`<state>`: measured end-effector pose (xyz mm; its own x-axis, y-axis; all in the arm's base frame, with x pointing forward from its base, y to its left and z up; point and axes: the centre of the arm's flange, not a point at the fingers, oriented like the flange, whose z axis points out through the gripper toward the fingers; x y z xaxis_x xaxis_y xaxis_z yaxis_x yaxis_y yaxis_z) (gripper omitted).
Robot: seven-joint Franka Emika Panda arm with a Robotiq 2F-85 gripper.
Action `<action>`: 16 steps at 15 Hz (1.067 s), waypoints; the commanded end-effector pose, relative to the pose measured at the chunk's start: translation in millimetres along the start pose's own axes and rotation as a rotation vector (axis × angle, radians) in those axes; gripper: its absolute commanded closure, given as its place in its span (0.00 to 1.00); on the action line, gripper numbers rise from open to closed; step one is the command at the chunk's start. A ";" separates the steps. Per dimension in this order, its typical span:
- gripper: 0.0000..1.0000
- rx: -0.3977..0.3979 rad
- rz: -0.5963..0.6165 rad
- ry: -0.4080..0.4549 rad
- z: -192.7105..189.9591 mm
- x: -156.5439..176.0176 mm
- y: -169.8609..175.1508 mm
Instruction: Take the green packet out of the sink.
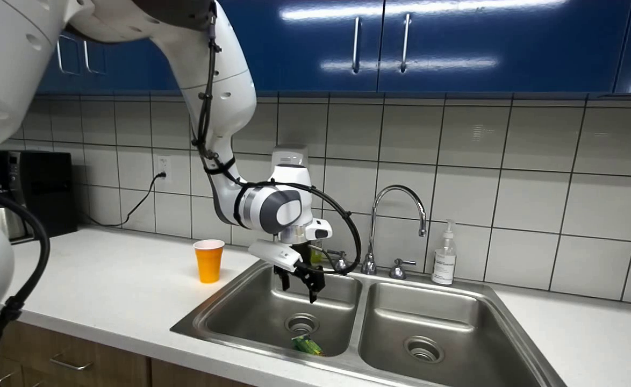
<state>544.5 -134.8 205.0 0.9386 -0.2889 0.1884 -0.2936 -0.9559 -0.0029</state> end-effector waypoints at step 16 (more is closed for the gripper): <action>0.00 -0.042 0.013 -0.084 95.9 19.3 31.6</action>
<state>564.5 -167.6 117.7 0.9422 -0.3162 0.1108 -0.3217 -0.9462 0.0347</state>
